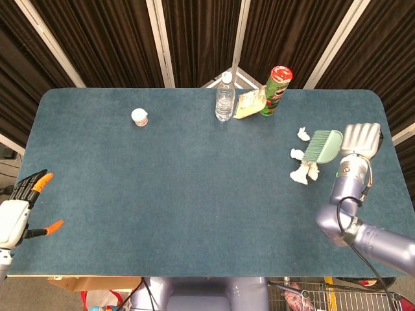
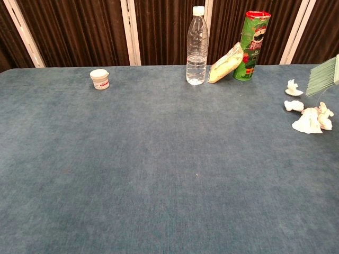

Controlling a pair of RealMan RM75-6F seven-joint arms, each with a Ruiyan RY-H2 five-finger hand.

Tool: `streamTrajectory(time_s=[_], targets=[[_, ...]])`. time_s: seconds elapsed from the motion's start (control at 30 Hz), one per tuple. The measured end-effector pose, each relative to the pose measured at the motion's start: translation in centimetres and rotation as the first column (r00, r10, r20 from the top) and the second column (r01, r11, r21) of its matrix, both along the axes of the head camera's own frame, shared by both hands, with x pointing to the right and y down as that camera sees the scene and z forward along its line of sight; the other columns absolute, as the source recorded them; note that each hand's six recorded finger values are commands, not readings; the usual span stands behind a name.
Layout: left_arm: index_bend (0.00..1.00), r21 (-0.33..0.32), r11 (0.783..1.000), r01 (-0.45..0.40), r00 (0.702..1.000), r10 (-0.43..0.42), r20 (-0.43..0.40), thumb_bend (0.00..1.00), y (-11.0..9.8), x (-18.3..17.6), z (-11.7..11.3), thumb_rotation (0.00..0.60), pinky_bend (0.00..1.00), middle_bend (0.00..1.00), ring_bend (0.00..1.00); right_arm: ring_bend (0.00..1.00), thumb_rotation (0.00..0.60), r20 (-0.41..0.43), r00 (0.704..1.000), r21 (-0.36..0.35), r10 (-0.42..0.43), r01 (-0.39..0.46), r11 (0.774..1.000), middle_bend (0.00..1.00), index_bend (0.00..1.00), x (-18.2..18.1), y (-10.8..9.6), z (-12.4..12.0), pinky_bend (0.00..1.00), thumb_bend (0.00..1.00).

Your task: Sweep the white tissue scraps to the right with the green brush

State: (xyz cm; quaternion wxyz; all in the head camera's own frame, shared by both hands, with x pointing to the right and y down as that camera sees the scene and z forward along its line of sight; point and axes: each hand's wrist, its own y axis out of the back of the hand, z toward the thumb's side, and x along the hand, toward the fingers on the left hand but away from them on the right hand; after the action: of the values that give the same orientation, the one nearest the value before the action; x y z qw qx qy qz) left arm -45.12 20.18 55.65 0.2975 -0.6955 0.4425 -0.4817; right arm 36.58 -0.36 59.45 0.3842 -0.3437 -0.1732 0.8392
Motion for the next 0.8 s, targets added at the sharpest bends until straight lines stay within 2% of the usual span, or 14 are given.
streamTrajectory(time_s=[0.17,0.33,0.57,0.73,0.8], targets=[[0.00,0.006,1.000,0.001,1.000,-0.001,0.003,0.00,0.0,-0.1,-0.1,0.600,0.02,0.00,0.00,1.00,0.600,0.091,0.996,0.020,-0.027,0.025,0.999,1.00,0.76,-1.2,1.1,-1.4,0.88,0.62],[0.00,0.008,1.000,-0.001,1.000,0.001,0.008,0.00,0.2,0.0,-0.1,0.600,0.02,0.00,0.00,1.00,0.600,0.242,0.963,0.056,-0.114,0.103,0.993,1.00,0.76,-3.9,2.9,-2.3,0.88,0.62],[0.00,0.009,1.000,-0.003,1.000,0.003,0.026,0.00,0.4,0.0,0.0,0.600,0.02,0.00,0.00,1.00,0.600,0.449,0.863,0.067,-0.231,0.225,0.972,1.00,0.76,-7.7,7.4,-1.8,0.88,0.62],[0.00,0.008,1.000,0.005,0.999,-0.005,0.038,0.00,0.5,-0.1,0.1,0.600,0.02,0.00,0.00,0.97,0.600,0.582,0.793,0.002,-0.180,0.220,0.976,0.99,0.74,-9.4,12.3,1.1,0.84,0.62],[0.00,0.009,1.000,0.007,0.999,-0.008,0.040,0.00,0.5,-0.1,0.1,0.600,0.02,0.00,0.00,0.89,0.600,0.611,0.778,-0.032,-0.150,0.214,0.976,0.92,0.64,-9.9,14.1,2.3,0.78,0.62]])
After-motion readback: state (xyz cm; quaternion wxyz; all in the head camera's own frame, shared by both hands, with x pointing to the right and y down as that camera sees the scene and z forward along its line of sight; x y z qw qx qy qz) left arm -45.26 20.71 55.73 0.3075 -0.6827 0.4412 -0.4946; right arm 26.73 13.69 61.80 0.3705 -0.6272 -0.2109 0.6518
